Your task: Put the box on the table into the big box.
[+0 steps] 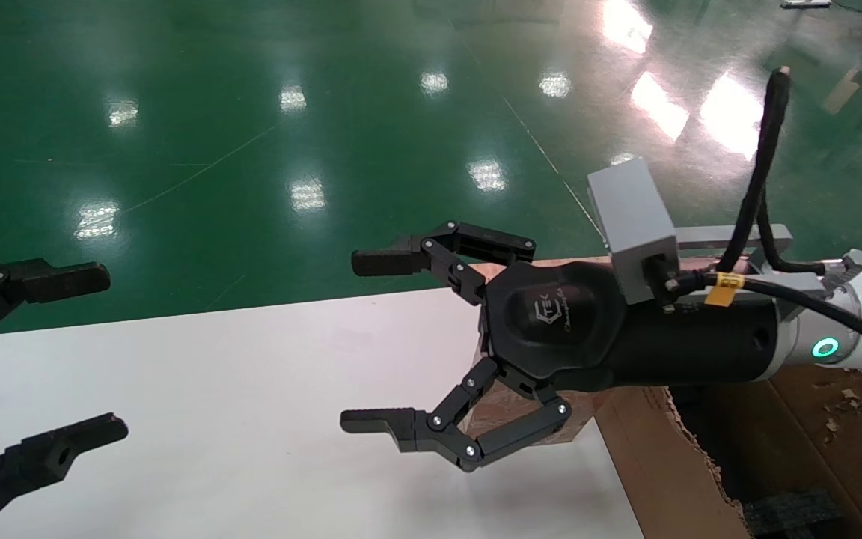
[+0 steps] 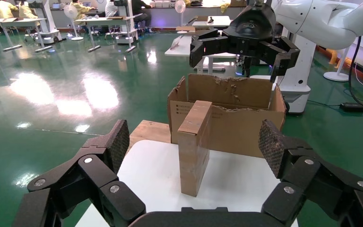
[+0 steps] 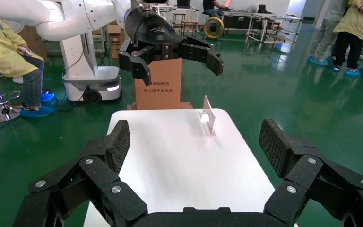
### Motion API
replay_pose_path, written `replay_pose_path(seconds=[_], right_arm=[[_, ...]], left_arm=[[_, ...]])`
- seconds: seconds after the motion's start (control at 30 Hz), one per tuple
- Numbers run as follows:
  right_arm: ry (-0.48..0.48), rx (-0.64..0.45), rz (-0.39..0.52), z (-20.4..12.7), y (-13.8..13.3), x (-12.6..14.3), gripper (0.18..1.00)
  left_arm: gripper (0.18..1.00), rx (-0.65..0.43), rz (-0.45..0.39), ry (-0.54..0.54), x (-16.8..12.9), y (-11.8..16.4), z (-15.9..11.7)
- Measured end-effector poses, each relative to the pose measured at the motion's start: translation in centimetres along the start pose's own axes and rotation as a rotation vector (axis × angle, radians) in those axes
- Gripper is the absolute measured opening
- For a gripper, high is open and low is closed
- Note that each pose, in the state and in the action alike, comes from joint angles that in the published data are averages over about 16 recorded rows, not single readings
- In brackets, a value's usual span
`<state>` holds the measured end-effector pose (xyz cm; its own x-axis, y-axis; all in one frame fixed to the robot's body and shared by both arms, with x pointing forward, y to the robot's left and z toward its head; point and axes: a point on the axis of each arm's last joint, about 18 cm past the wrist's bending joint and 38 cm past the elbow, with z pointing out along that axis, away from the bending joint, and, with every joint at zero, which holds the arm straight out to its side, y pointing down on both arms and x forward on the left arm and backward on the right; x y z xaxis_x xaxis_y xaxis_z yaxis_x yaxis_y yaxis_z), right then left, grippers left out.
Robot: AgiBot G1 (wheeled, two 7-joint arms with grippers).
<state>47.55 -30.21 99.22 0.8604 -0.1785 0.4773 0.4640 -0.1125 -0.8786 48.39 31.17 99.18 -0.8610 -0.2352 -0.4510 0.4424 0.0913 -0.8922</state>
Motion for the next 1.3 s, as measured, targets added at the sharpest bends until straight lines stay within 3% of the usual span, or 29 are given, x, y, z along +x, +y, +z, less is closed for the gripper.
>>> replay_pose_path(seconds=[0.67,0.97,1.3], right_arm=[[-0.004,-0.018,-0.023,-0.2,-0.4,0.2,1.001],[-0.006,-0.104,-0.102,-1.1,-1.2,1.6,1.001],[0.052,-0.238,-0.162,-3.4,-0.8,4.5,1.001]], left_arm=[[1.001,0.0,0.0,0.0,0.0,0.0,0.0],[1.001,0.0,0.0,0.0,0.0,0.0,0.0],[1.001,0.0,0.0,0.0,0.0,0.0,0.0]])
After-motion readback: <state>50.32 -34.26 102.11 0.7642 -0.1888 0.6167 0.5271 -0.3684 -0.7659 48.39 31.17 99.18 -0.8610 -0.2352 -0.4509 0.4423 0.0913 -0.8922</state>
